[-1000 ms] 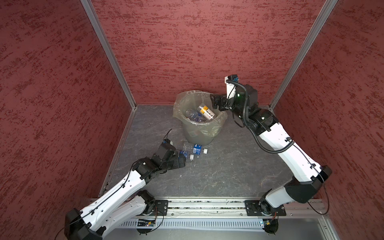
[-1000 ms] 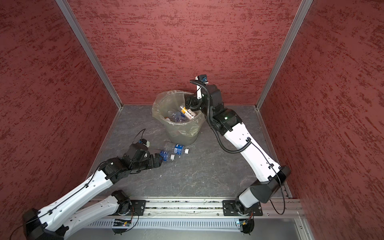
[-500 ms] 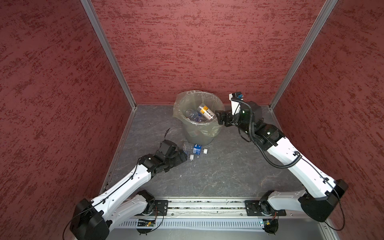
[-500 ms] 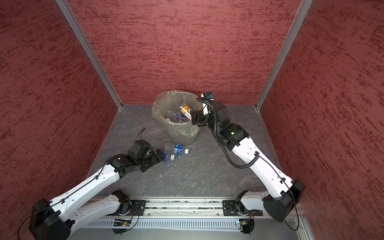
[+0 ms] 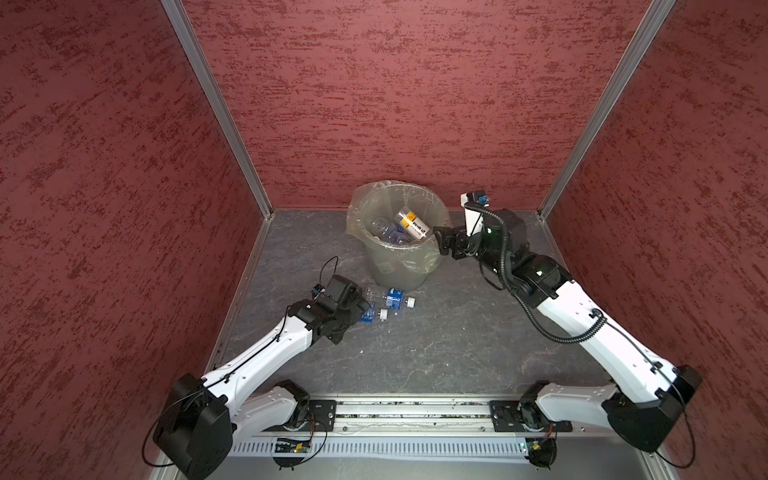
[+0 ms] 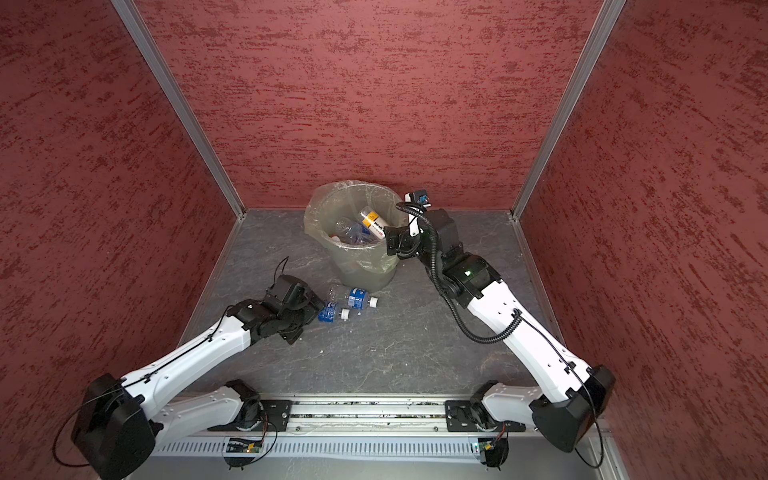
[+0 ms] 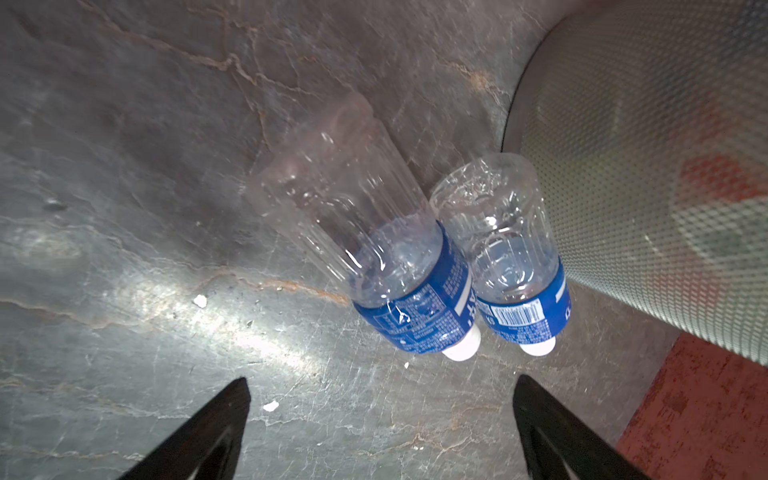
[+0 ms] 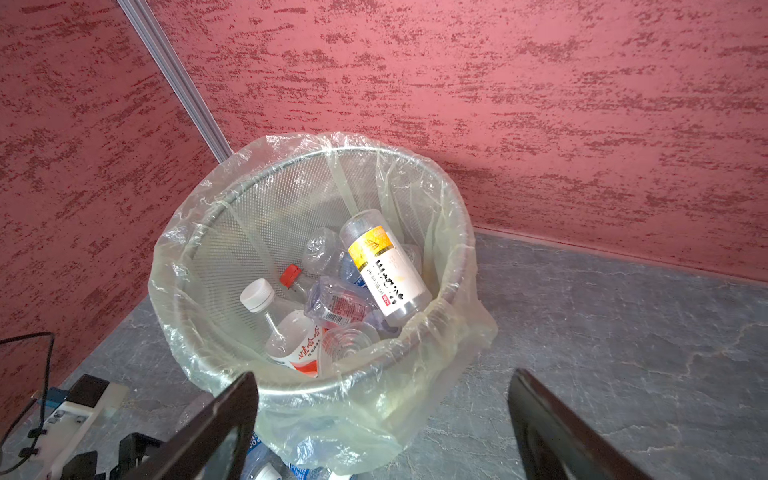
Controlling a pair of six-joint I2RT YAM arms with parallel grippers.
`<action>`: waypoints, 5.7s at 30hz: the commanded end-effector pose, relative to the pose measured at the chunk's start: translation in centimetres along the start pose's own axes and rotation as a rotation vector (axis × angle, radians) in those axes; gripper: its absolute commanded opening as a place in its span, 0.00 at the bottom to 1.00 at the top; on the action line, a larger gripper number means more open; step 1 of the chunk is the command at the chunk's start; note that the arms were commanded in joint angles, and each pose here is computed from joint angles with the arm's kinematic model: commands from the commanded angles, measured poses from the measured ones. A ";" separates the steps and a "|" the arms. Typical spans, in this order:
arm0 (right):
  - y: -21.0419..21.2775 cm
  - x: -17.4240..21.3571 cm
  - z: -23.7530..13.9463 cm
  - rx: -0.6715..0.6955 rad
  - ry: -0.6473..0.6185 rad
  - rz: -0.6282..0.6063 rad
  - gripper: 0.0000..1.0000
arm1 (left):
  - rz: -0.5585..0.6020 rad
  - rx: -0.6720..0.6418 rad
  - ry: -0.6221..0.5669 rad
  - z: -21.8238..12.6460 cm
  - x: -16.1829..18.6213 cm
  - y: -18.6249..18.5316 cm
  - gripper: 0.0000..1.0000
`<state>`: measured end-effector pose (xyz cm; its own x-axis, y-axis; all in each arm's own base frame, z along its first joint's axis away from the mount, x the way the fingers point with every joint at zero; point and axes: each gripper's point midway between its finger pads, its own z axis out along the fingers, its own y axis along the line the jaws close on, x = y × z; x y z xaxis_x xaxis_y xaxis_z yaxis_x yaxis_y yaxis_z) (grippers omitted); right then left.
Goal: Throw the plastic bottles in the bin
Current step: 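Draw the right gripper back while the left gripper lowers onto remaining bottles, then close the left gripper on the blue-labelled bottle nearest it, then lift the blue-labelled bottle with the left gripper up over the bin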
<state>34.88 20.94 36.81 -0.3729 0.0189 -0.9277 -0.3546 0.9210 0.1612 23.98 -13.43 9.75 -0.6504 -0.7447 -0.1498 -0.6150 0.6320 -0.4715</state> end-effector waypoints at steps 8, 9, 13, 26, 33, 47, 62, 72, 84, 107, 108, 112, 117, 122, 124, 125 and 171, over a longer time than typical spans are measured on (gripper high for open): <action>-0.8 -0.3 -1.6 0.019 -0.042 0.025 0.94 | -0.158 -0.011 0.005 2.3 -1.2 -1.2 0.99; -0.8 0.1 -1.6 0.016 -0.034 0.029 0.94 | -0.162 -0.012 0.006 2.6 -1.2 -1.4 0.99; -1.0 2.6 -1.7 0.004 0.015 0.045 0.93 | -0.176 -0.012 0.023 3.5 -1.4 -2.0 0.99; -1.1 10.3 -2.5 -0.059 0.173 0.062 0.92 | -0.212 -0.059 0.033 5.1 -1.5 -1.3 0.99; -0.9 12.8 -2.6 -0.084 0.235 0.071 0.90 | -0.240 -0.068 0.042 5.4 -1.5 -0.6 0.98; -0.1 14.7 -2.4 -0.105 0.279 0.077 0.88 | -0.276 -0.091 0.085 6.7 -0.9 0.8 0.85; 0.4 15.4 -1.8 -0.119 0.304 0.078 0.87 | -0.133 -0.149 0.127 7.1 -0.7 0.8 0.71; 0.5 15.6 -1.7 -0.117 0.306 0.080 0.87 | -0.041 -0.196 0.195 8.5 0.4 1.0 0.76; 0.5 15.9 -1.8 -0.112 0.308 0.081 0.87 | 0.066 -0.127 0.168 7.0 -0.1 -0.1 0.56; 1.3 18.9 -1.4 -0.124 0.341 0.036 0.89 | 0.361 0.209 0.046 0.5 0.2 -1.8 0.50; 1.4 18.9 -1.4 -0.123 0.343 0.034 0.89 | 0.376 0.222 0.026 0.0 0.2 -1.8 0.50; 1.6 19.1 -1.3 -0.120 0.347 0.028 0.89 | 0.424 0.280 -0.034 -1.9 0.3 -1.6 0.50; 1.7 18.8 -1.3 -0.113 0.336 0.026 0.89 | 0.456 0.326 -0.080 -3.7 0.5 -0.9 0.51; 1.8 18.7 -1.2 -0.110 0.330 0.020 0.88 | 0.511 0.379 -0.133 -5.7 0.9 -0.7 0.52; 1.9 18.8 -1.2 -0.110 0.331 0.020 0.88 | 0.532 0.393 -0.156 -6.6 1.0 -0.5 0.52; 1.9 18.9 -1.2 -0.107 0.332 0.020 0.88 | 0.544 0.403 -0.170 -7.0 1.1 -0.5 0.53; 2.4 18.2 -0.7 -0.115 0.305 0.036 0.89 | 0.829 0.889 -0.371 -20.8 -6.2 -28.5 0.63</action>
<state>26.35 22.96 18.30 -0.6597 -0.1376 -0.7388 -0.4261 0.8783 0.2169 33.74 -19.59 38.09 -0.4750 -0.3323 -0.8149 0.3483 0.7794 -0.5208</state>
